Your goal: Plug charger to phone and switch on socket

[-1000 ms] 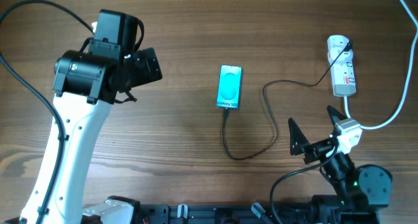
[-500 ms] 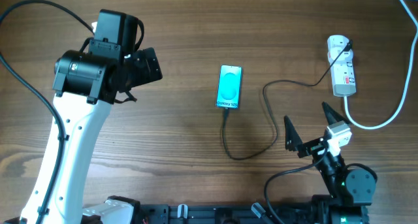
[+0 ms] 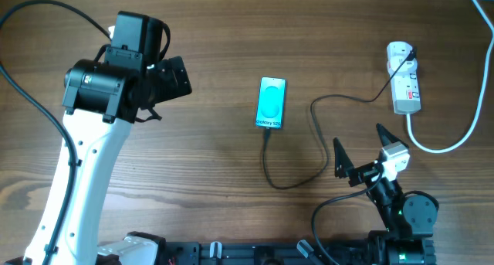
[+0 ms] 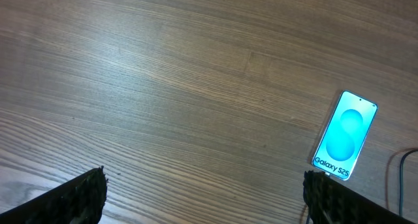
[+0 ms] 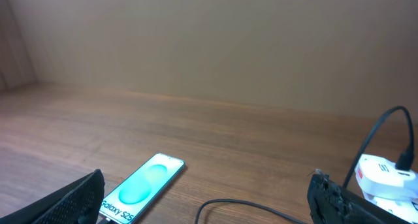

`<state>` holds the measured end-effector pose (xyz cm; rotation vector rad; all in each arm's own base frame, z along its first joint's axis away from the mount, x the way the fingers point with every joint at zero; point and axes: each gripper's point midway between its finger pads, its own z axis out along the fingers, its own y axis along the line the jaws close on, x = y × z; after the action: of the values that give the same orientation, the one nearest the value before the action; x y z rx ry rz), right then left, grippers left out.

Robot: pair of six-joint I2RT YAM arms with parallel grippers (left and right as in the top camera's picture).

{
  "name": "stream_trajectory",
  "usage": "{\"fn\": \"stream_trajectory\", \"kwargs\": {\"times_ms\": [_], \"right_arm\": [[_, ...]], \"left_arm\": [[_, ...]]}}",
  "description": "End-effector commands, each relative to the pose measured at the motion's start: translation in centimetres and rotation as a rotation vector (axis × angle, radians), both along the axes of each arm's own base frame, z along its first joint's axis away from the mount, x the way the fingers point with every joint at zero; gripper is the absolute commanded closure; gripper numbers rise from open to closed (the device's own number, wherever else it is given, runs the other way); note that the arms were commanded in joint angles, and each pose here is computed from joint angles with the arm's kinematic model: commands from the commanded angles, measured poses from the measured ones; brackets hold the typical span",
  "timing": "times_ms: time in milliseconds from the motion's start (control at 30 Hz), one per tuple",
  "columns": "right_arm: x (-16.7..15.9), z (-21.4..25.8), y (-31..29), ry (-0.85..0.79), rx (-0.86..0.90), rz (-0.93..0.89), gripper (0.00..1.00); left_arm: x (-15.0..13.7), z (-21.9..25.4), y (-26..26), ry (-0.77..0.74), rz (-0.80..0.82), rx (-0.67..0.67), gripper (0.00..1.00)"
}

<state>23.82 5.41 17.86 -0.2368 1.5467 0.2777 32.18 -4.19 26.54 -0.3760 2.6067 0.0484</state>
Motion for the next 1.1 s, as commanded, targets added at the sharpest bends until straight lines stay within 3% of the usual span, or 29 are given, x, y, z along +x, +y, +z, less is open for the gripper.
{"fn": "stream_trajectory", "kwargs": {"times_ms": [0, 1067], "right_arm": [[0.1, 0.2, -0.6, 0.002, 0.036, -0.036, 0.0], [0.4, 0.0, -1.7, -0.006, -0.023, -0.104, 0.0]], "left_arm": [[0.1, 0.0, 0.2, -0.002, 0.021, 0.007, 0.0], [0.1, 0.0, 0.2, -0.002, 0.021, 0.007, 0.0]]}}
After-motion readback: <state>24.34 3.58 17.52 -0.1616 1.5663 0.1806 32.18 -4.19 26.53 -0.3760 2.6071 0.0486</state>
